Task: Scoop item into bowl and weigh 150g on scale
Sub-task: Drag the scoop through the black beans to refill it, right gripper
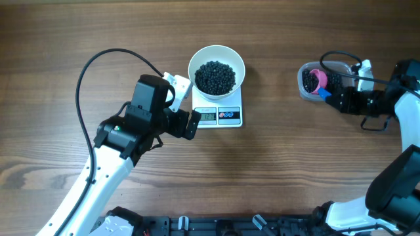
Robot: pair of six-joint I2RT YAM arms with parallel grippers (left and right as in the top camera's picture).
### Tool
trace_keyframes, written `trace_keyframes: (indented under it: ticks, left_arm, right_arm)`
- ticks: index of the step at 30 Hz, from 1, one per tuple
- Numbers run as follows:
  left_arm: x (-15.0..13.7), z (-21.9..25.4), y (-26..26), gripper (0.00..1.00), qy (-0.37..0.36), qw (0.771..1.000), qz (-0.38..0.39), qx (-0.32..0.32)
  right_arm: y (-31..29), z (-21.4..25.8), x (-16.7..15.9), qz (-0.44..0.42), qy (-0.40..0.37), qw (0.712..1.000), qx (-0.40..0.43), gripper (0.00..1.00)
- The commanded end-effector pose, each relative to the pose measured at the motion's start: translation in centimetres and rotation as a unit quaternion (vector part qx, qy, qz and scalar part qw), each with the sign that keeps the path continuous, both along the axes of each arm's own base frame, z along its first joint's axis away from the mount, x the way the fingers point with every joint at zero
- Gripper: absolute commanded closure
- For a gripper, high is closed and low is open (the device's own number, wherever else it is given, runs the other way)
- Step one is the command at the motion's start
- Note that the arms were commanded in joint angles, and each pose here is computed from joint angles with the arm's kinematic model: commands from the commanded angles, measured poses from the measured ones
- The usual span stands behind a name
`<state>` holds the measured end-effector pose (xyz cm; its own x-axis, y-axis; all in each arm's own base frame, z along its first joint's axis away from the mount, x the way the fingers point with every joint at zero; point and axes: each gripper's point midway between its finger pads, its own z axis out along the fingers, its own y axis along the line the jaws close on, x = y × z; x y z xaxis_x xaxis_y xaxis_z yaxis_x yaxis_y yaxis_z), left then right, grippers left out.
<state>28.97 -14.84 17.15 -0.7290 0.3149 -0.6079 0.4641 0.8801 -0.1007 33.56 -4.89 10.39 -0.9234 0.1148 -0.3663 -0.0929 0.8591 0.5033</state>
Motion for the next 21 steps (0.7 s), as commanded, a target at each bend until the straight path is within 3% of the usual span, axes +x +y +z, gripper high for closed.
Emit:
trace_keyframes:
  ticks: [1,14,21]
  left_arm:
    - [0.1,0.0,0.1,0.0,0.0,1.0,0.005,-0.001]
    - [0.1,0.0,0.1,0.0,0.0,1.0,0.005,-0.001]
    - [0.1,0.0,0.1,0.0,0.0,1.0,0.005,-0.001]
  right_arm:
    - [1.0,0.4,0.2,0.005,-0.018,0.998,0.057,0.96]
    - [-1.9,0.5,-0.4,-0.041,-0.019,0.997,0.062,0.96]
    - [-2.9,1.9,-0.5,-0.088,-0.03,0.988,0.121,0.96]
